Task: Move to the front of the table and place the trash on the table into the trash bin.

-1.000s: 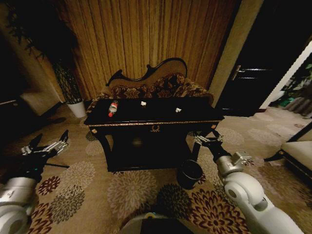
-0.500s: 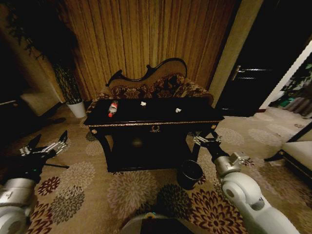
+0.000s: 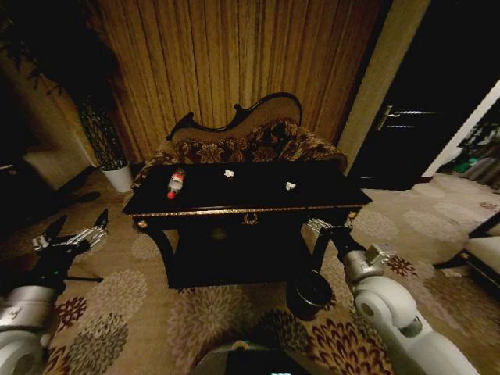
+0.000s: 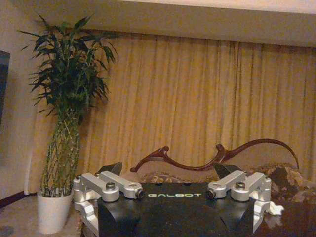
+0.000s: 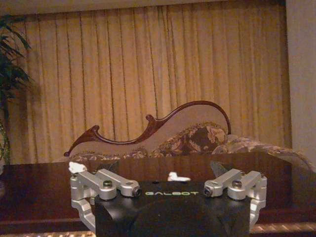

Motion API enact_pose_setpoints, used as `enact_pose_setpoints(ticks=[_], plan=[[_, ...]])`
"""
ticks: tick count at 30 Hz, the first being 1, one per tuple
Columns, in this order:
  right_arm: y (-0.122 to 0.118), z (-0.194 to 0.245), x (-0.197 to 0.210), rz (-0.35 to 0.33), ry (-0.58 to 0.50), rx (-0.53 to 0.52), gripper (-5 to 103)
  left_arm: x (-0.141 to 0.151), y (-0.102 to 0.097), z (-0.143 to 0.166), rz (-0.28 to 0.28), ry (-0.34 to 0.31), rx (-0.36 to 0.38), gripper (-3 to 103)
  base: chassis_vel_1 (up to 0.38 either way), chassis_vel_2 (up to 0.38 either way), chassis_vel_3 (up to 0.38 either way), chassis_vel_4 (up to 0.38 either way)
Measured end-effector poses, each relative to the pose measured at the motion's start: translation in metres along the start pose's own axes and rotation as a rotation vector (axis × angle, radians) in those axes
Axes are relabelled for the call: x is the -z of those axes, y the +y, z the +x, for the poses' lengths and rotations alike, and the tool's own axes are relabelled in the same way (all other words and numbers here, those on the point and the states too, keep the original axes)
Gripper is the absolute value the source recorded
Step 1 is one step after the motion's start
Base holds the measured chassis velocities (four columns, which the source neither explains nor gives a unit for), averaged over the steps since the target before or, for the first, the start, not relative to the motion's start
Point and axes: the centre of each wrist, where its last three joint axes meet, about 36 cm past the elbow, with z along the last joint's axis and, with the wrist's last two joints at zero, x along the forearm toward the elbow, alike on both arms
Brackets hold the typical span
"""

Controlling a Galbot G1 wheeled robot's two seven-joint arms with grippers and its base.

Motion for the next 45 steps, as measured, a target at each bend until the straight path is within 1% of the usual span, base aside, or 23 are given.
enact_pose_setpoints(ticks=[12, 18, 23, 26, 27, 29, 30, 32, 34, 37, 45], plan=[[0.008, -0.002, 0.000, 0.006, 0.001, 0.018, 100, 0.001, 0.001, 0.001, -0.001, -0.011, 0.004, 100, -0.157, 0.152, 0.152, -0.144], [0.013, -0.009, 0.005, 0.013, 0.004, 0.037, 100, 0.000, 0.001, 0.001, 0.000, -0.017, 0.003, 100, -0.015, 0.013, 0.017, -0.015], [0.015, -0.015, 0.014, 0.010, 0.028, 0.068, 100, 0.001, 0.001, 0.001, 0.002, -0.016, 0.001, 100, 0.000, 0.000, 0.000, 0.000], [0.011, -0.026, 0.023, 0.004, 0.083, 0.080, 100, 0.001, 0.001, 0.000, 0.001, -0.008, 0.000, 100, 0.000, 0.000, 0.000, 0.000], [0.011, -0.026, 0.023, 0.004, 0.083, 0.080, 100, 0.001, 0.001, 0.000, 0.001, -0.008, 0.000, 100, 0.000, 0.000, 0.000, 0.000], [0.006, -0.036, 0.030, -0.022, 0.147, 0.083, 100, 0.001, 0.001, 0.001, 0.001, -0.004, 0.000, 100, 0.000, 0.000, 0.000, 0.000], [0.006, -0.036, 0.030, -0.022, 0.147, 0.083, 100, 0.001, 0.001, 0.001, 0.001, -0.004, 0.000, 100, 0.000, 0.000, 0.000, 0.000], [0.001, -0.046, 0.033, -0.030, 0.211, 0.085, 100, 0.000, 0.001, 0.001, 0.001, 0.000, 0.002, 100, 0.000, 0.000, 0.000, 0.000], [-0.001, -0.050, 0.033, -0.029, 0.230, 0.083, 100, 0.000, 0.001, 0.001, 0.001, 0.001, 0.002, 100, 0.000, 0.000, 0.000, 0.000], [-0.007, -0.062, 0.032, -0.028, 0.296, 0.086, 100, -0.001, 0.001, 0.002, 0.002, 0.008, 0.005, 100, 0.000, 0.000, 0.000, 0.000], [-0.013, -0.087, 0.036, -0.024, 0.334, 0.088, 100, -0.004, -0.001, 0.003, -0.009, 0.018, 0.003, 100, 0.000, 0.000, 0.000, 0.000]])
